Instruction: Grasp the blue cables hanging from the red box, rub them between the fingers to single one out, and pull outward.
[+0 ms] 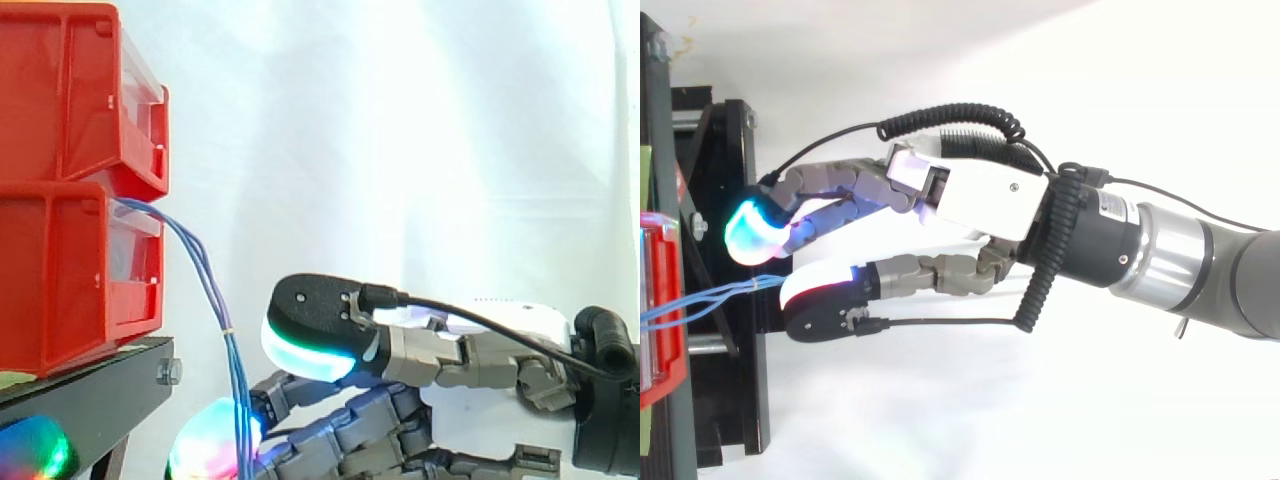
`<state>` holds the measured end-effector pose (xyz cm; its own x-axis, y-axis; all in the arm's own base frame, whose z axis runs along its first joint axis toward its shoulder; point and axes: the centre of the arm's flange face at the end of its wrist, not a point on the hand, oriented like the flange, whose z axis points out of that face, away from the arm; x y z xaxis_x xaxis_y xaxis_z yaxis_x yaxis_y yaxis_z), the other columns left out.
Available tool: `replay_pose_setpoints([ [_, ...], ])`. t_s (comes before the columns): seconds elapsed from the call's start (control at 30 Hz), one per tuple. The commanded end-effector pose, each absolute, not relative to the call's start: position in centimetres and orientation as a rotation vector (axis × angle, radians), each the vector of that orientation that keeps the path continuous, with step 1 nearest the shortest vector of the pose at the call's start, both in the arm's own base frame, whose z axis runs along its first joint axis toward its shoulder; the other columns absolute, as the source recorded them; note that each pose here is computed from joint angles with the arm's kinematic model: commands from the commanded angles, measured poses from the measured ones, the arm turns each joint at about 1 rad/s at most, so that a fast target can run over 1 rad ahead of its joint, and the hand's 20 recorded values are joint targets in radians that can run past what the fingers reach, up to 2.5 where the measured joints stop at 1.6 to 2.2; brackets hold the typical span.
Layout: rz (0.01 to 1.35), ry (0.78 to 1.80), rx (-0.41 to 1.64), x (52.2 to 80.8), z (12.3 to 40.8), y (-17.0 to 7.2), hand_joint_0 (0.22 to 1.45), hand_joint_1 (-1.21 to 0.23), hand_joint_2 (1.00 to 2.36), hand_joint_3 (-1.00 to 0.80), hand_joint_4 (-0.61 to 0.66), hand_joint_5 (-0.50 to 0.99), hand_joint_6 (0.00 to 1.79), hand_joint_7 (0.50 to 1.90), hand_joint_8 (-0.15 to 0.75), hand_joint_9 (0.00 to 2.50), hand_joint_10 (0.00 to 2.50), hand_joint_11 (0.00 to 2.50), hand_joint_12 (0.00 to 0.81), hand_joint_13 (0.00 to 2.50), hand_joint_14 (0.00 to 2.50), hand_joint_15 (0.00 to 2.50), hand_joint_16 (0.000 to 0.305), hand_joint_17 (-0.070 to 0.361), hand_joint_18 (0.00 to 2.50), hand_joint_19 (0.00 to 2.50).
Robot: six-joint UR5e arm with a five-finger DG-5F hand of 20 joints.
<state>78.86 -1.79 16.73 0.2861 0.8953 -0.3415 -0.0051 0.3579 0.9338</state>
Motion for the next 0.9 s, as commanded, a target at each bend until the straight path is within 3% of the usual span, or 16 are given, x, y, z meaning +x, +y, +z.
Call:
replay_pose_setpoints([
  [0.0,0.796,1.101,1.007,79.4,17.5,-1.3,0.51,-0.51,1.01,-0.43,0.31,-0.17,0.50,0.77,0.309,0.79,0.01,0.22,0.355,0.46,0.01,0.29,0.041,0.093,0.26,0.26],
  [0.23,0.837,1.086,1.004,79.9,18.4,-0.1,0.51,-0.51,1.01,-0.43,0.33,-0.15,0.50,0.80,0.310,0.83,0.01,0.23,0.357,0.50,0.01,0.32,0.042,0.094,0.29,0.28],
  [0.7,0.884,1.097,1.035,79.7,18.1,0.6,0.54,-0.55,1.01,-0.41,0.34,-0.09,0.50,1.08,0.312,0.97,0.01,0.33,0.346,0.62,0.02,0.39,0.041,0.093,0.41,0.34],
  [0.87,0.914,1.104,1.032,79.8,18.2,0.8,0.55,-0.56,1.01,-0.40,0.32,-0.09,0.50,1.12,0.311,0.98,0.01,0.34,0.348,0.64,0.02,0.40,0.041,0.093,0.42,0.36],
])
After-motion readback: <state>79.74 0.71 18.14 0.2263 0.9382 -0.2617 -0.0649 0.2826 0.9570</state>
